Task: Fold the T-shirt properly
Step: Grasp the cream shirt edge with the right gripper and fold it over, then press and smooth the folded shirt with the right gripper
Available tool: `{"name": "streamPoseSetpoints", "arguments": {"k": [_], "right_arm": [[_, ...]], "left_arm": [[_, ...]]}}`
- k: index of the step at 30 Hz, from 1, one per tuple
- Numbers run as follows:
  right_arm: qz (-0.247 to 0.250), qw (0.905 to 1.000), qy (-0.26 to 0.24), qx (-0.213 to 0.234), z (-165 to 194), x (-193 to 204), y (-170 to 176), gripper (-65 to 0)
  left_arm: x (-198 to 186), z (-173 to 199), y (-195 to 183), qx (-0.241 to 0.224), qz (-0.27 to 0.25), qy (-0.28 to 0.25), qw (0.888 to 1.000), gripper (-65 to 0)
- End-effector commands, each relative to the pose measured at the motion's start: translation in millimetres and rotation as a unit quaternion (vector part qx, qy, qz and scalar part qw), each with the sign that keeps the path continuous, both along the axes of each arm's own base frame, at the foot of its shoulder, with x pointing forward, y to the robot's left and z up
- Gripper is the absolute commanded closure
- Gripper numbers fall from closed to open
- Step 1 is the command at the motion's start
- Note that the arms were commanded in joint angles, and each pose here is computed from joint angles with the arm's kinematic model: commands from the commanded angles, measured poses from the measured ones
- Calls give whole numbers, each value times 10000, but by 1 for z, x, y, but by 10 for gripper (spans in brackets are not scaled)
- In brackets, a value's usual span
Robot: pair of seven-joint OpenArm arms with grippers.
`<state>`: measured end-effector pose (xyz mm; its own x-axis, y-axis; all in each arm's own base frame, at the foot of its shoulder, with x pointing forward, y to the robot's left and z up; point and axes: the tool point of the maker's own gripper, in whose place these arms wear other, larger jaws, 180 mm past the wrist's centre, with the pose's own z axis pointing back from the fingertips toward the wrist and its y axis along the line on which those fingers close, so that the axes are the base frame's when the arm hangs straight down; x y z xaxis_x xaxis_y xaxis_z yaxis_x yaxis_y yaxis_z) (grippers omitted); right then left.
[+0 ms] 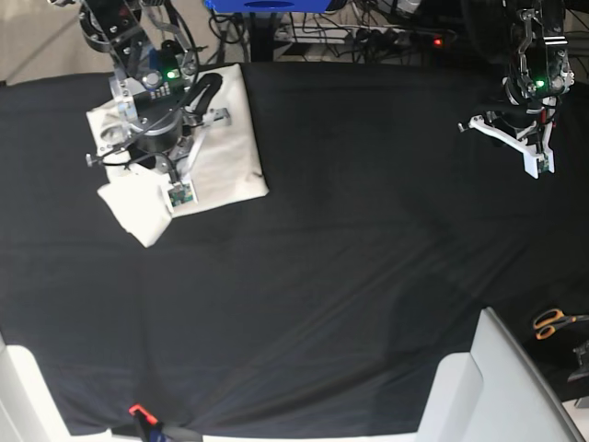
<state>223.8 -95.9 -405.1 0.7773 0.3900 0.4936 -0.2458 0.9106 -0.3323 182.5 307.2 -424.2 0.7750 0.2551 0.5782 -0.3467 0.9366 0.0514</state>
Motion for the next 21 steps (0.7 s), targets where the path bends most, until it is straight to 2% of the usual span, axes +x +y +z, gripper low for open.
{"name": "streamPoseSetpoints", "arguments": {"k": [1, 17, 19, 21], "right_arm": [[4, 9997, -253, 23, 9, 9, 2, -2], [-50, 9999, -28, 117, -5, 3, 13, -3], [-66, 9998, -25, 205, -5, 3, 19, -36], [-30, 9997, -12, 242, -5, 3, 23, -116]], "left_arm": [[6, 9, 7, 141, -29, -137, 9998, 0], [6, 9, 7, 141, -26, -130, 9998, 0], [6, 9, 7, 141, -26, -130, 9998, 0], [5, 8, 7, 138, -16, -109, 9998, 0]]}}
